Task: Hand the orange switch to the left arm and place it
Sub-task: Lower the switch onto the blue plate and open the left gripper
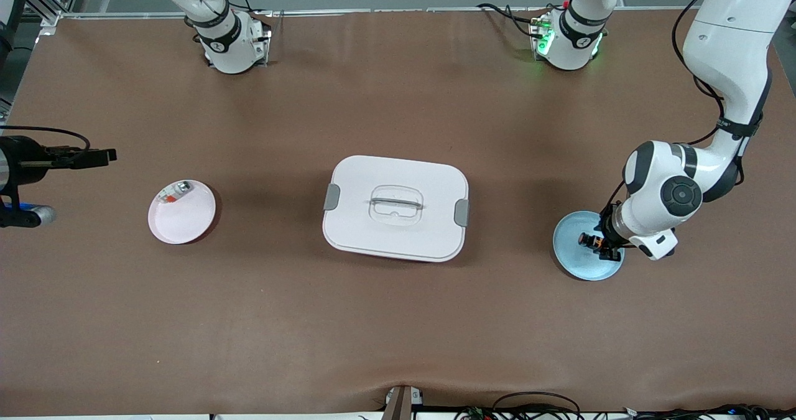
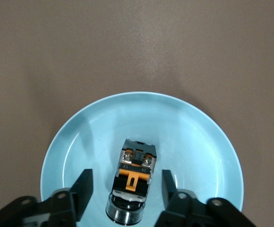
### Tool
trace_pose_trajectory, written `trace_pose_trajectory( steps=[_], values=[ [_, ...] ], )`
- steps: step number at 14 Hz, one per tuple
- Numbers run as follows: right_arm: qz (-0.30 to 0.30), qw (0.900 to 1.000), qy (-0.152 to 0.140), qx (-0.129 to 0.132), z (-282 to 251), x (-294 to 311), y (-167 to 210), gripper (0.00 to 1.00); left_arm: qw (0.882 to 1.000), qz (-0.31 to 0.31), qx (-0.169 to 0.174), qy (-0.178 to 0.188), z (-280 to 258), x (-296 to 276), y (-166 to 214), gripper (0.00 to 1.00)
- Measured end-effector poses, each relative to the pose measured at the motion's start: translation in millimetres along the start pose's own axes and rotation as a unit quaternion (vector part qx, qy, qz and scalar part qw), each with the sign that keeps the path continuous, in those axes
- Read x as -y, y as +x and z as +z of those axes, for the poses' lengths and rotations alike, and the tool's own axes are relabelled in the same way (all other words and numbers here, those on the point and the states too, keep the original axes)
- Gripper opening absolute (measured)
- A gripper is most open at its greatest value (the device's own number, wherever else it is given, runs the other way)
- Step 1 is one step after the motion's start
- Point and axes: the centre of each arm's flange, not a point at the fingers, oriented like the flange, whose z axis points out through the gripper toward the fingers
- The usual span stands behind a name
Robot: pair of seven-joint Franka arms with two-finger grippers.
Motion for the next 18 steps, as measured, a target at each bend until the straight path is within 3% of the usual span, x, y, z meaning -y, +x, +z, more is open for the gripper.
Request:
trace_pose_trajectory(
  steps=[3, 7, 10, 13, 18],
  values=[
    [-0.014, 1.000, -0.002, -0.017, -5, -2, 0, 1.00, 1.000, -0.002, -0.001, -0.007, -6, -5, 2, 0.99],
    [-0.021, 0.998, -0.009, -0.054, -22, 10, -16, 1.00, 1.000, 0.014, -0.009, 0.002, -22, -11, 7, 1.00],
    [-0.013, 0.996, -0.011, -0.083, -26, 15, -28, 1.00, 0.994, 0.111, -0.017, 0.012, -50, -11, 15, 1.00],
    [-0.005, 0.993, -0.017, -0.117, -30, 35, -46, 1.00, 0.976, 0.217, -0.002, 0.008, -68, -9, 23, 1.00],
    [0.000, 0.982, -0.019, -0.189, -50, 38, -69, 1.00, 0.927, 0.373, 0.022, -0.002, -70, -9, 21, 1.00]
  ],
)
